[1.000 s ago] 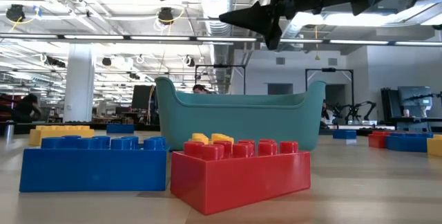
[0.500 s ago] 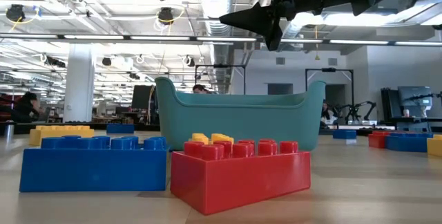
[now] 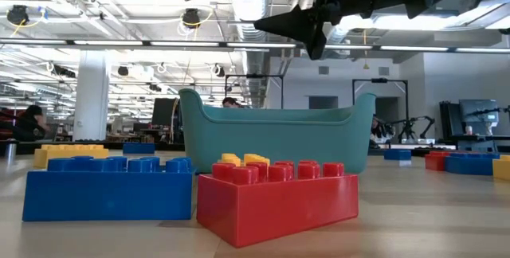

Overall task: Sort & place blocks by color
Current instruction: Put the blue game piece into the green bin

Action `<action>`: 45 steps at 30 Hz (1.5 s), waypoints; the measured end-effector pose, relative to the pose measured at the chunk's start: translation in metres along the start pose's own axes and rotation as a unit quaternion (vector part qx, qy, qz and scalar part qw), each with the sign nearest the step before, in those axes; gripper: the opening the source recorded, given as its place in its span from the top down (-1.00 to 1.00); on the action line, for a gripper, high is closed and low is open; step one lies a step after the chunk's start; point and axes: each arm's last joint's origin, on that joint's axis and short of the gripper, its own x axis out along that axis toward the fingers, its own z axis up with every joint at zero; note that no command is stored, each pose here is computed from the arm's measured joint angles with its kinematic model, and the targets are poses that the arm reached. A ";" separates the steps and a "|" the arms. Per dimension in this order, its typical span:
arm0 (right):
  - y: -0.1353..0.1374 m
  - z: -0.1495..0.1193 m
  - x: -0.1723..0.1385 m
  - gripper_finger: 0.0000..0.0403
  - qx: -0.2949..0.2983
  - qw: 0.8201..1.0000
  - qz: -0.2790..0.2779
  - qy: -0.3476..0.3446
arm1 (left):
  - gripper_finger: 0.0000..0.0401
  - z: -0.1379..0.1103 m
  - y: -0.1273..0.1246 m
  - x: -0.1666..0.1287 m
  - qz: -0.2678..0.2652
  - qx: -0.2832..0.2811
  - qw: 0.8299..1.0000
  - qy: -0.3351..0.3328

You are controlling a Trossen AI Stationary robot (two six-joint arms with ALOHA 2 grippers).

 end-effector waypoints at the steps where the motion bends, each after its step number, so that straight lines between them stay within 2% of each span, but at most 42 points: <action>1: 0.000 0.000 0.000 -0.24 0.000 1.000 -0.001 0.002 | 0.27 -0.002 0.000 0.000 -0.002 -0.003 1.000 0.010; 10: 0.001 -0.001 0.000 -0.24 -0.001 1.000 0.000 0.002 | 0.27 -0.014 -0.003 -0.001 -0.017 0.016 0.997 0.071; 17: 0.000 0.000 0.000 -0.24 0.000 1.000 0.001 -0.003 | 0.27 -0.035 -0.006 -0.006 -0.037 0.048 0.982 0.177; 19: 0.000 0.001 0.000 -0.24 0.001 1.000 0.002 -0.006 | 0.27 -0.041 -0.007 -0.009 -0.048 0.083 0.974 0.204; 25: 0.001 0.001 0.000 -0.24 0.000 1.000 0.003 -0.005 | 0.27 -0.040 -0.007 -0.008 -0.078 0.232 0.950 0.192; 29: 0.001 0.000 0.000 -0.24 0.000 1.000 0.002 -0.004 | 0.27 -0.037 -0.007 -0.007 -0.090 0.275 0.941 0.174; 37: 0.001 -0.001 0.000 -0.24 0.000 1.000 0.000 0.001 | 0.27 -0.026 -0.006 -0.001 -0.079 0.259 0.951 0.153; 45: 0.001 -0.001 0.000 -0.24 0.000 1.000 0.000 0.001 | 0.27 -0.027 -0.006 -0.001 -0.082 0.257 0.950 0.160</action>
